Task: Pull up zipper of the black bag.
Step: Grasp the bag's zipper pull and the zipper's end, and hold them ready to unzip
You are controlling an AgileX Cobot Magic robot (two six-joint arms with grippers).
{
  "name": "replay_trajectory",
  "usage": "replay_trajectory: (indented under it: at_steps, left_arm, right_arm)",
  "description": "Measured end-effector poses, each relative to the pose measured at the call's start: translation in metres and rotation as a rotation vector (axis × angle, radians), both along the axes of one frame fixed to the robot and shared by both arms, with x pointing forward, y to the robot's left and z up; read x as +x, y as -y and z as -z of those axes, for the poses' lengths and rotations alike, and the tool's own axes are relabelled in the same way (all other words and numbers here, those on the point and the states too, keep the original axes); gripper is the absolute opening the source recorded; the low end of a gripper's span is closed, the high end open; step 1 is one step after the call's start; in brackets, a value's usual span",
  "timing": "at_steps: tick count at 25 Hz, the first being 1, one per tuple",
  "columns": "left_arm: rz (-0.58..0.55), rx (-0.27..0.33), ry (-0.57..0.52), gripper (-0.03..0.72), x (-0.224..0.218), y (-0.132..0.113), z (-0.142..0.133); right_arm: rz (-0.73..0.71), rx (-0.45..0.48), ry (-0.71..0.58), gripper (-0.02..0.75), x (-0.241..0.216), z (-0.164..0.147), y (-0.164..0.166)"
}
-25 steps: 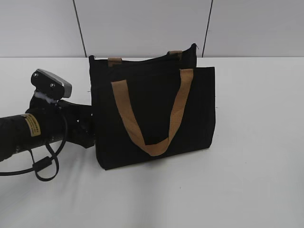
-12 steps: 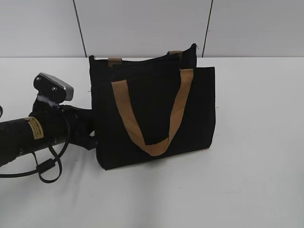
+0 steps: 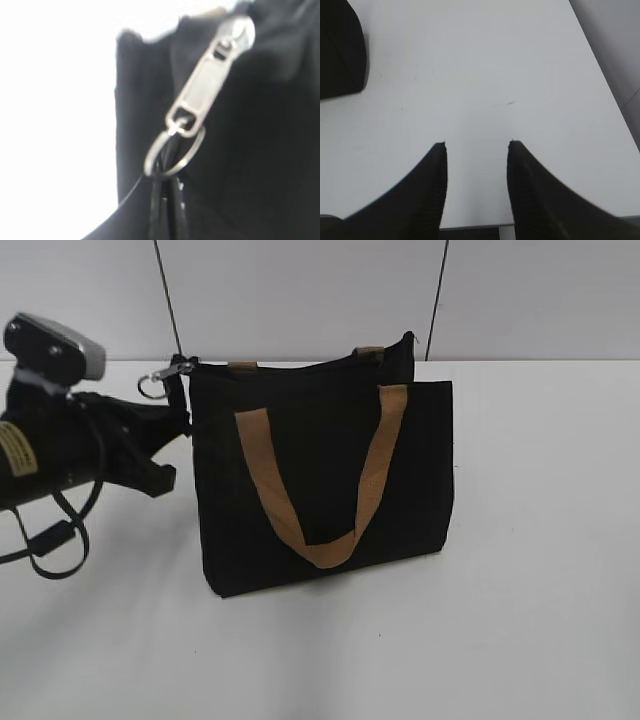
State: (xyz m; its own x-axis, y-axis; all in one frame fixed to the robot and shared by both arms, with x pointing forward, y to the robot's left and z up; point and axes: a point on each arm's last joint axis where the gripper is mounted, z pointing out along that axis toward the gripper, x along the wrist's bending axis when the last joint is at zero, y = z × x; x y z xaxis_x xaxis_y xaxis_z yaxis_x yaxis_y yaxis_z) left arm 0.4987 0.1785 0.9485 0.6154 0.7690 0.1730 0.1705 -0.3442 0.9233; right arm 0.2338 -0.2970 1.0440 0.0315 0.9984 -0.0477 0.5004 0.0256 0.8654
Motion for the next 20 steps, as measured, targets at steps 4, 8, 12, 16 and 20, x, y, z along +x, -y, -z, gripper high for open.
replay_trajectory:
  at_steps: [4, 8, 12, 16, 20]
  left_arm:
    - [-0.009, -0.032, 0.114, -0.007, -0.011, -0.005, -0.04]
    - [-0.014, -0.047, 0.169, -0.007, -0.018, -0.009, -0.059]
    - [-0.017, -0.049, 0.183, -0.007, -0.021, -0.01, -0.065]
    - [-0.018, -0.057, 0.203, -0.007, -0.023, -0.011, -0.071]
    - [-0.028, -0.094, 0.192, -0.007, -0.025, -0.012, -0.075]
  right_arm:
    - [0.0, 0.0, 0.0, 0.318, 0.0, 0.0, 0.0]
    - [0.0, 0.0, 0.0, 0.318, 0.0, 0.0, 0.0]
    - [0.003, -0.005, 0.0, 0.318, 0.0, 0.0, 0.0]
    - [-0.013, 0.007, -0.005, 0.318, 0.001, 0.0, -0.001]
    - [-0.122, 0.007, -0.075, 0.318, 0.014, -0.003, -0.008]
